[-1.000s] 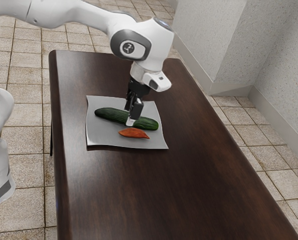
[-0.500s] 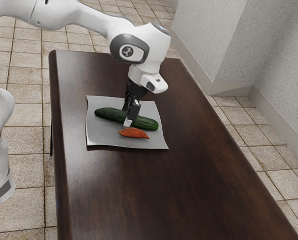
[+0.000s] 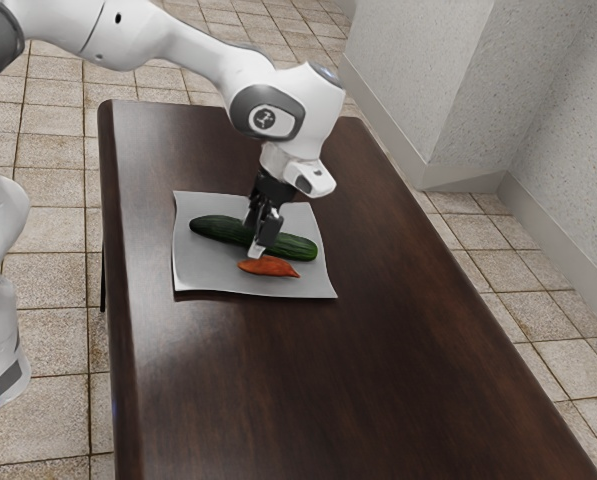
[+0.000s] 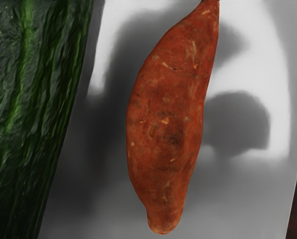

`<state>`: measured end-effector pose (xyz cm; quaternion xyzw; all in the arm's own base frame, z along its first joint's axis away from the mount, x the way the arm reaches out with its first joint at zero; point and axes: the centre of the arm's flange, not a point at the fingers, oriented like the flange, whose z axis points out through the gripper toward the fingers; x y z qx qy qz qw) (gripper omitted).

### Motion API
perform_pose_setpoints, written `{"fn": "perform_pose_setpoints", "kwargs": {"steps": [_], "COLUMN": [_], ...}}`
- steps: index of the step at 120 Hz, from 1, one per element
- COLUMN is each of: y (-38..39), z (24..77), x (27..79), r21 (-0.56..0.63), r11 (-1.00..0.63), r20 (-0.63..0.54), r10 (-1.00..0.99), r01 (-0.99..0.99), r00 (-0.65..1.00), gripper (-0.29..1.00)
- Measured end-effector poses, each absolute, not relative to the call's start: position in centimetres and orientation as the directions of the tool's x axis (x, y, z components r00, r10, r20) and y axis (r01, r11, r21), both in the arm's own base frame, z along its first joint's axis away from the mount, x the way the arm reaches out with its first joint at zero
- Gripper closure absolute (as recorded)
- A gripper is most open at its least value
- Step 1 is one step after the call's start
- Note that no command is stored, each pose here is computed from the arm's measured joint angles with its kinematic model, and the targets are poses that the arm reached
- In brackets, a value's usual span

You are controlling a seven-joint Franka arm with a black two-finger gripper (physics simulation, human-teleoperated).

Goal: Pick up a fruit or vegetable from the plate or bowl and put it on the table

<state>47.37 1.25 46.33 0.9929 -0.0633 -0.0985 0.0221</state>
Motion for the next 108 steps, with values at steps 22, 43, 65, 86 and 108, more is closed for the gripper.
{"fn": "perform_pose_setpoints", "kwargs": {"steps": [22, 43, 65, 86, 108], "y": [0.9, 0.6, 0.2, -0.5, -1.3], "z": [45.5, 44.4, 43.3, 43.3, 42.9], "x": [47.8, 48.4, 49.3, 50.3, 50.7], "r21": [0.053, 0.05, 0.039, 0.033, 0.041], "r11": [-0.99, -0.99, -0.99, -0.988, -0.987], "r20": [-0.2, -0.21, -0.218, -0.209, -0.205], "r10": [-0.137, -0.141, -0.143, -0.155, -0.163], "r01": [-0.129, -0.133, -0.138, -0.152, -0.158], "r00": [0.97, 0.967, 0.965, 0.965, 0.965], "gripper": [0.0, 0.0, 0.0, 0.02, 0.28]}}
